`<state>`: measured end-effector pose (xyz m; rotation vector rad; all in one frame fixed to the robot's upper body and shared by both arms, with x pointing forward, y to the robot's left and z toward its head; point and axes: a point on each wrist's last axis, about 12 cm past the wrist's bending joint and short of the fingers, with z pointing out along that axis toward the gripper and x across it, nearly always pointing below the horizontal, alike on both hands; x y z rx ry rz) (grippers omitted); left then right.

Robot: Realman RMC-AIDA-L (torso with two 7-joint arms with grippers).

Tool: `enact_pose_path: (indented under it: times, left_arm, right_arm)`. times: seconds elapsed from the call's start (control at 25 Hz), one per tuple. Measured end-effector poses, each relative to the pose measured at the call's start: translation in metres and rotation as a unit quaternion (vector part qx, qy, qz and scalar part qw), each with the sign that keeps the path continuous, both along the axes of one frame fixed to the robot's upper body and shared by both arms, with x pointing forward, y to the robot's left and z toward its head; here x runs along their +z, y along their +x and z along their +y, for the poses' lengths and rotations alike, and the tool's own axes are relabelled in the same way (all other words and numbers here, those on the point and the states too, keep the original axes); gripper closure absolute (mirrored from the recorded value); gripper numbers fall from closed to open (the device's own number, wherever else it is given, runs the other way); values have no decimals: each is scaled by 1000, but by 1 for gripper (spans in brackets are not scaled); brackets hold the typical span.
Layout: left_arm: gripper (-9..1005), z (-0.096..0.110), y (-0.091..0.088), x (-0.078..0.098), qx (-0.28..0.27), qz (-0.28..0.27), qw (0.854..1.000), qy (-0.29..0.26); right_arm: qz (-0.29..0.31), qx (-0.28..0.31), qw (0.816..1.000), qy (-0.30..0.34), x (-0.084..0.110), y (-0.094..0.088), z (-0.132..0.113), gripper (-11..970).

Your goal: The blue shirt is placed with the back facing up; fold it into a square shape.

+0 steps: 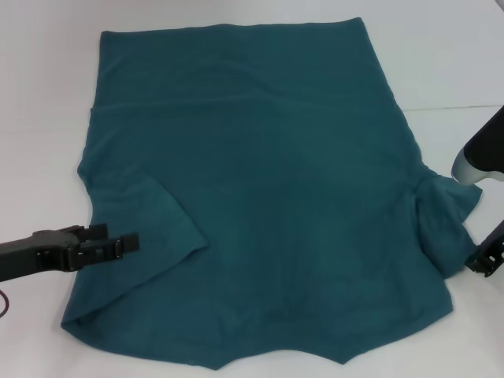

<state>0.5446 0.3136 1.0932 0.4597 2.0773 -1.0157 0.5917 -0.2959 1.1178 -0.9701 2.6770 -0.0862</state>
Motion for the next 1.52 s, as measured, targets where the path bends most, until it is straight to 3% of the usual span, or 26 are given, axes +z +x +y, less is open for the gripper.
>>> enact_pose_path:
  times: [0.16,0.4,0.6,1.12,1.52]
  left_arm:
    - [62,0,0,0,0,0,1000,0]
    - [62,0,1,0,0,-1,1000,0]
    - [62,-1,2,1,-1,-2,1000,0]
    - [62,1,1,1,5,-3,1000,-2]
    - [62,5,0,2,15,-3,1000,-8]
  right_arm:
    - [5,0,1000,0,-3,0,0,697]
    - [-5,-2,1000,0,0,0,-1,898]
    - [-34,-6,999,-1,10,2,-2,943]
    - [-120,-4,993,-12,46,15,2,943]
    - [-148,98,983,-49,57,13,41,944]
